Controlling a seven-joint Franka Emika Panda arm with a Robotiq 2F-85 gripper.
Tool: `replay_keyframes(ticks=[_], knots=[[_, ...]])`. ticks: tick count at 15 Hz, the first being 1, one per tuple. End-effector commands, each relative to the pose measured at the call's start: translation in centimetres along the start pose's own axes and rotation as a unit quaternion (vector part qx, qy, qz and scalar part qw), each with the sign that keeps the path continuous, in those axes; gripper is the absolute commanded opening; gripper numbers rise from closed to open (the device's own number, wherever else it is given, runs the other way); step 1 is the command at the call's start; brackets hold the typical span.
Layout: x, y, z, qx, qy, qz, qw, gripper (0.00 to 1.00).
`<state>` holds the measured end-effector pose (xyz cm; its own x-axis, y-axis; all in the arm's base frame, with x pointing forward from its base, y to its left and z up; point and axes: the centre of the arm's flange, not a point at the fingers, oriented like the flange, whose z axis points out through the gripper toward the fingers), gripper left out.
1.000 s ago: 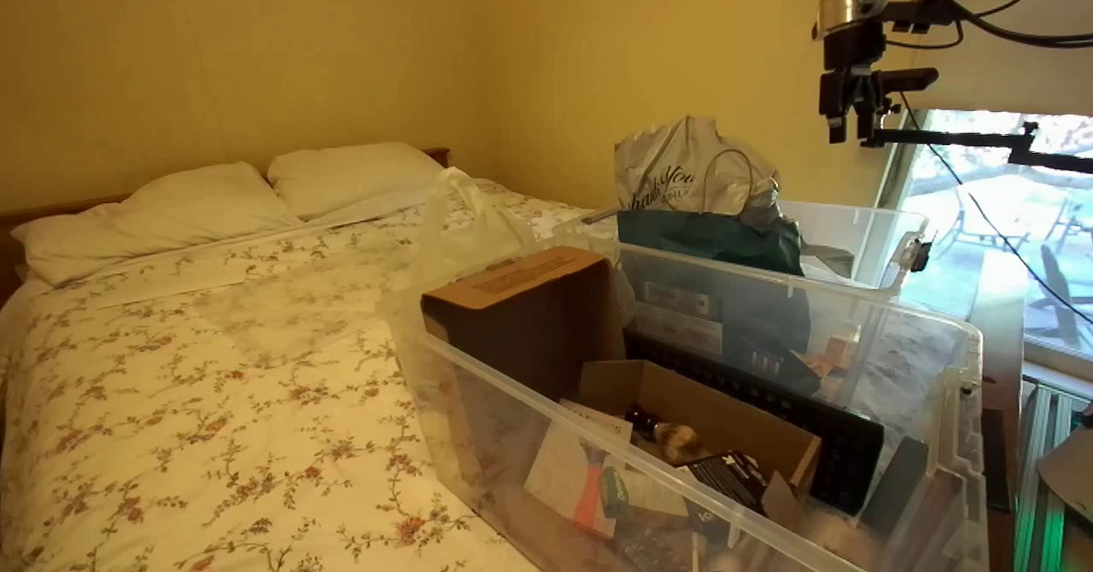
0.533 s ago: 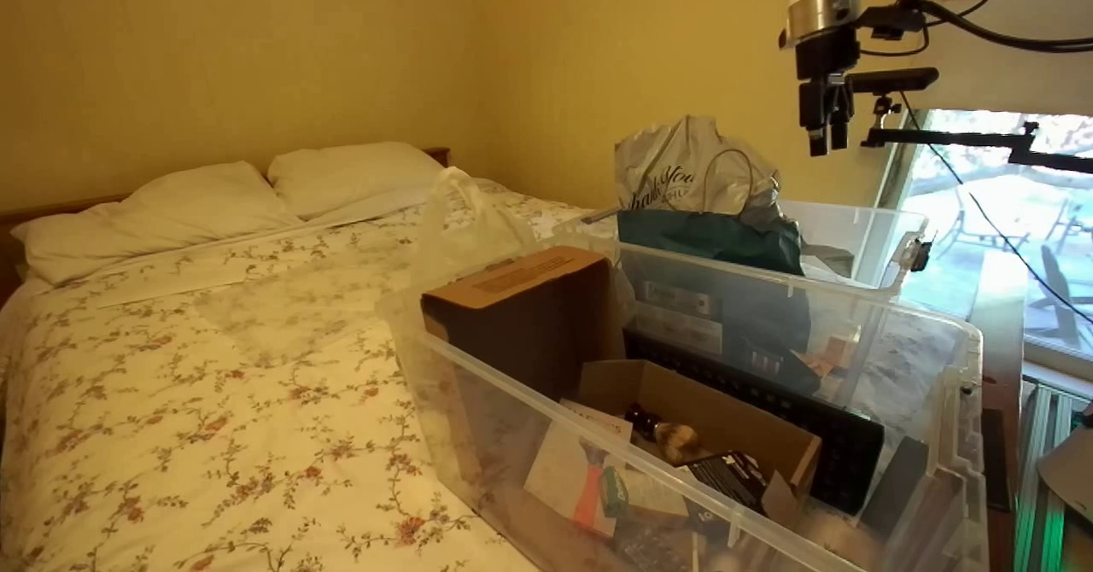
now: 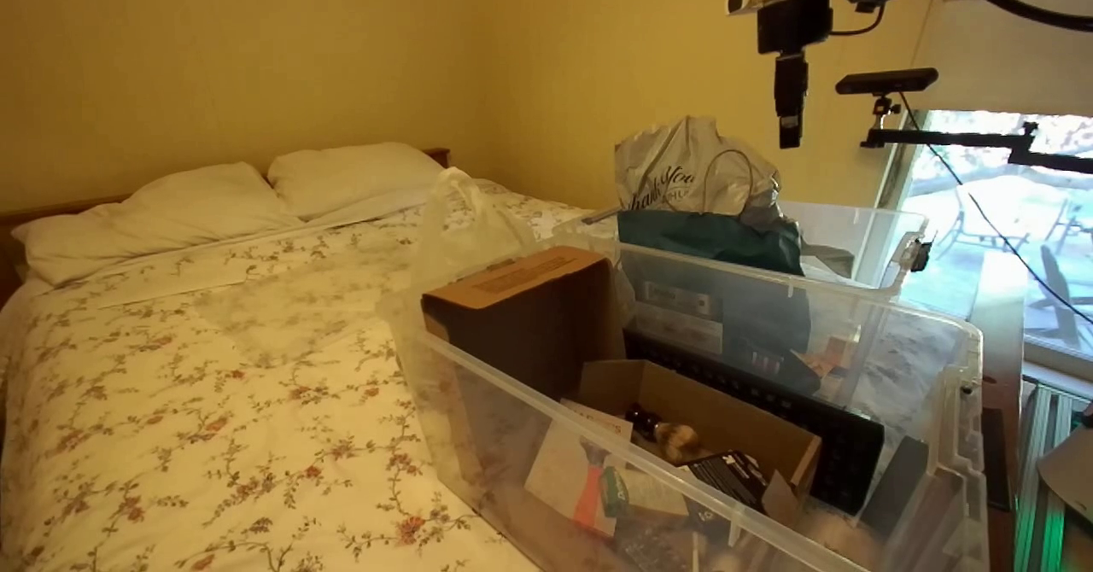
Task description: Pick up the white and green box from the container on the left and put it in the container on the right.
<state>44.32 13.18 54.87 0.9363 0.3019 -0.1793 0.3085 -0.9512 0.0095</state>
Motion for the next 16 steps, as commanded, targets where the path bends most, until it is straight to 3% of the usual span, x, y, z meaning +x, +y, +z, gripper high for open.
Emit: replay_keyframes(ticks=[1,3,4,8,10,12,14,16], knots=[[0.0,-0.2,-0.4,-0.001,0.004,-0.003,1.0,1.0],[0.0,0.2,-0.6,0.0,0.006,-0.004,1.0,1.0],[0.1,-0.9,-0.1,0.018,0.022,-0.043,0.9987,1.0],[1.1,-10.3,1.7,0.044,0.07,-0.147,0.9856,1.0],[0.8,-15.4,2.2,0.054,0.091,-0.196,0.9749,1.0],[0.5,-19.3,2.5,0.032,0.105,-0.252,0.9614,1.0],[0.8,-20.8,3.2,0.005,0.114,-0.305,0.9454,1.0],[1.5,-21.3,4.7,0.002,0.114,-0.36,0.9262,1.0]])
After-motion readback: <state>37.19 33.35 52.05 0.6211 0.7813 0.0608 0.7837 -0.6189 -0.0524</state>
